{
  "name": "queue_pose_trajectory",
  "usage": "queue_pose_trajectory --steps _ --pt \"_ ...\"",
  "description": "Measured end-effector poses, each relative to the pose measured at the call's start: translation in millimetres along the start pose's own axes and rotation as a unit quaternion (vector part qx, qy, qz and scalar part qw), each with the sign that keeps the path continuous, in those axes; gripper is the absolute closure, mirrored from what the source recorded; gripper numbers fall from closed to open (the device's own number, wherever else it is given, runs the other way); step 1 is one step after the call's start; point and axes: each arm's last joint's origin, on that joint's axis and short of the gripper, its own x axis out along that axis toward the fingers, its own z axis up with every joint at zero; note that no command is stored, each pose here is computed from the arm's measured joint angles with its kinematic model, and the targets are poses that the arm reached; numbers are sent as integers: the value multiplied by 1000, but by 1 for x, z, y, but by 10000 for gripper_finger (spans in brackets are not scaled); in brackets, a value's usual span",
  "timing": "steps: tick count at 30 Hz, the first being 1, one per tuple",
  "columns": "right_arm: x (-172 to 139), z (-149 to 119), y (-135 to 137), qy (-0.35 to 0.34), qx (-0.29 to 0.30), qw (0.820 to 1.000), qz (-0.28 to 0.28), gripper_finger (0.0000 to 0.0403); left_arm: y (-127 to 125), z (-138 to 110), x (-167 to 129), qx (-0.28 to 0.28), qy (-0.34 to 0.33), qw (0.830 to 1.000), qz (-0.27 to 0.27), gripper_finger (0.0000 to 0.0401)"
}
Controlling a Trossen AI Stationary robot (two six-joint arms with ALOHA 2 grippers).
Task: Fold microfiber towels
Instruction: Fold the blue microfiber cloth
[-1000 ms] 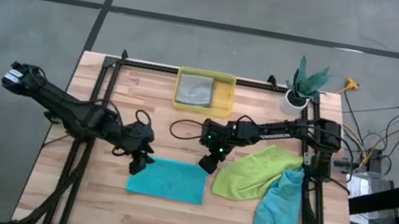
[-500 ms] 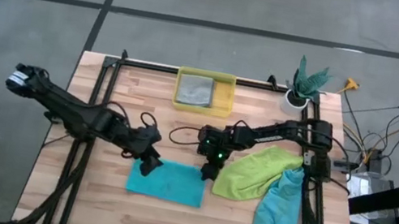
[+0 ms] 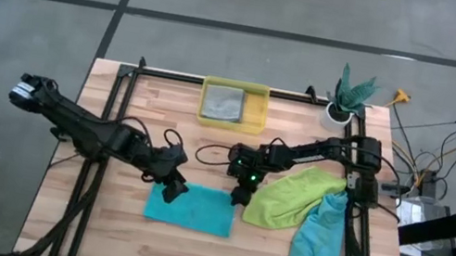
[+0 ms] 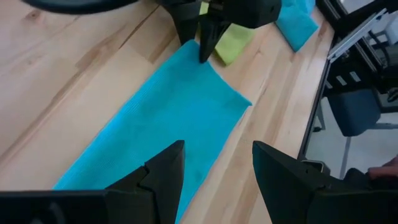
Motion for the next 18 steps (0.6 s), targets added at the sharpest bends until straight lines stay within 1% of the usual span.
queue_pose_trajectory --steps 5,14,18 --pt "1 -1 -2 0 7 1000 -5 261 0 0 0 -1 8 1000 -6 228" --pt "0 2 -1 -17 22 1000 0 235 -1 -1 -1 -10 14 1000 -11 228" --pt "0 0 -5 -30 27 999 -18 235 -1 -1 -1 -12 16 1000 -15 228"
